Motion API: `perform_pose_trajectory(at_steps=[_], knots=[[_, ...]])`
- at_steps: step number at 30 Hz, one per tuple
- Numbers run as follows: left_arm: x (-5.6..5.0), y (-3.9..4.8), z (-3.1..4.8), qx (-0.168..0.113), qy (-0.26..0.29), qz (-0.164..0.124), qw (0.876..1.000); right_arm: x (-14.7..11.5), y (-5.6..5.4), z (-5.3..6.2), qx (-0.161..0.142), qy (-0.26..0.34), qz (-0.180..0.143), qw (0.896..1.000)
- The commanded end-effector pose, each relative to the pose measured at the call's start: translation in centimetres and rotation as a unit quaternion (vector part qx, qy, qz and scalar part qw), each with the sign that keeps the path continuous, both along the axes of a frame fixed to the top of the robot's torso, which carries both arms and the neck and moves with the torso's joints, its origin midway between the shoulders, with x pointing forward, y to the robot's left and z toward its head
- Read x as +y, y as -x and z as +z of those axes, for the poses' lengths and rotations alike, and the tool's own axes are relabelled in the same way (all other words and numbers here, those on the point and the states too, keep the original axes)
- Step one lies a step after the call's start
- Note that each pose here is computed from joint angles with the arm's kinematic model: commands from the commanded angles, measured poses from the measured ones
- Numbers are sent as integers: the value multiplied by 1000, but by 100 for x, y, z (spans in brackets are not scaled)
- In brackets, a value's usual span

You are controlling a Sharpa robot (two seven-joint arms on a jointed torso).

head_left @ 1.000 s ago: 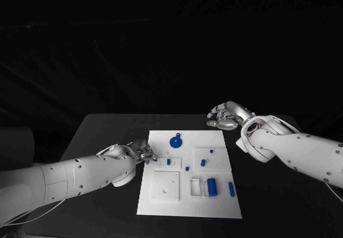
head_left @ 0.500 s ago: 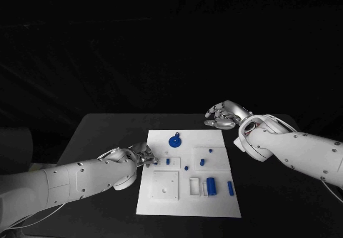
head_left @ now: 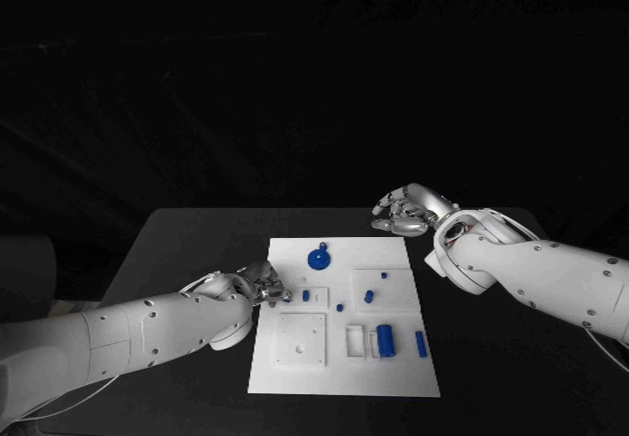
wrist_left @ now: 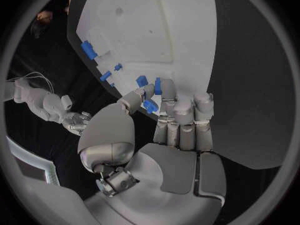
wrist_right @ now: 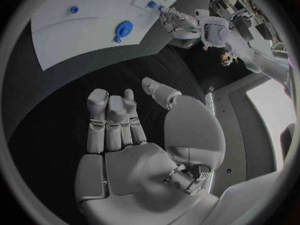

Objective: Assemble the parts on the task board

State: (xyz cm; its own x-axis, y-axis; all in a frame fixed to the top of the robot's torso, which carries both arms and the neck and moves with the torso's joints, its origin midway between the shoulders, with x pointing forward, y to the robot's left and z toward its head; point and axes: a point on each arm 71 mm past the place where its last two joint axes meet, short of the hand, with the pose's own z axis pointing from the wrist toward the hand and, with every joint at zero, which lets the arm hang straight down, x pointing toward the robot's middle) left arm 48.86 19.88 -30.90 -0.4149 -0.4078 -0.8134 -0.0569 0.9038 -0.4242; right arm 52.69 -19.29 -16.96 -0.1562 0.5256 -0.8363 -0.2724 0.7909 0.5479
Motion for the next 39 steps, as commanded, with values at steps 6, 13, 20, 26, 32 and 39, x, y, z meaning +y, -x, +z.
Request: perform_pose_trajectory(at_steps=[6,13,20,26,32,39], knots=[[-37,-28,7,-9,0,-3,1000,32,7,-2,2,1,8,1000],[-84,-33,-43,-6,-2,-5,1000,42,5,-2,2,1,9,1000],[-69,-45,-59,-7,-3,-1,1000,35,5,-3,2,1,8,1000],[-75,-45,-63,-5,-4,-3,1000,37,5,-4,3,2,8,1000],[-72,-46,-64,-5,-4,-2,1000,39,3,-5,3,2,8,1000],[-66,-45,-70,-2,-6,-3,1000,34,2,-7,4,2,7,1000]])
